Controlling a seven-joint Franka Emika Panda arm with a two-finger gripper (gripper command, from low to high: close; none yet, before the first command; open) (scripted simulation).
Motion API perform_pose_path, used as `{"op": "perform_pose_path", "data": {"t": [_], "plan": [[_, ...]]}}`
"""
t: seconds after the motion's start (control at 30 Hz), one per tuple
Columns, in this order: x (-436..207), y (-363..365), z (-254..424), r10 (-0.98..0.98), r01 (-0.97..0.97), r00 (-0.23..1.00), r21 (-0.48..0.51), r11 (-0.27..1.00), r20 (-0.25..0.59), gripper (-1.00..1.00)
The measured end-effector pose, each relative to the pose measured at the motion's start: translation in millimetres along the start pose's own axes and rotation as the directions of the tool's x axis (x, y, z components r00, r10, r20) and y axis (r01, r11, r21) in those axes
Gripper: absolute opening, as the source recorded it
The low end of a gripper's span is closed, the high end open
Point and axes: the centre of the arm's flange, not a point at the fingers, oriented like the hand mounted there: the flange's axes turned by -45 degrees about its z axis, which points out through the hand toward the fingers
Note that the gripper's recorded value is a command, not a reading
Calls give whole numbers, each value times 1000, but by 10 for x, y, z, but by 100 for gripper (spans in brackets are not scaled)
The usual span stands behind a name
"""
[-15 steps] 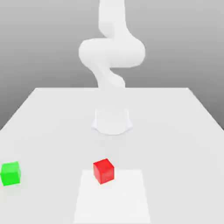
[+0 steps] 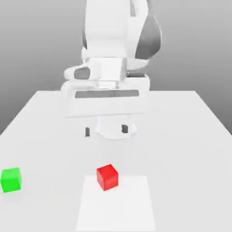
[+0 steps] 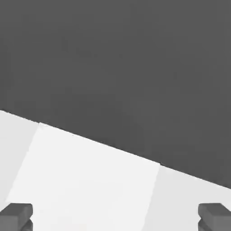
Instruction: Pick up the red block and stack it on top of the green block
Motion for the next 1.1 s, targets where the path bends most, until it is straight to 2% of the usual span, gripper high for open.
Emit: {"op": "perform_pose_path", "data": {"t": [0.1,0.27,0.3,0.53,0.8,0.93,1.0,1.1], "plan": [[-371,-149,684,-74,69,993,57,996,96,0],[-523,-213,1208,-93,85,989,70,994,118,0],[-543,-220,1290,-93,85,988,70,994,119,-100],[-550,-225,1312,-93,85,988,71,994,120,-100],[-481,-129,735,-66,58,990,70,996,121,-100],[-639,730,622,304,-311,943,30,950,135,-100],[-820,1222,567,501,-506,855,3,863,137,-100],[-1204,1913,464,742,-744,658,-41,667,129,-100]]}}
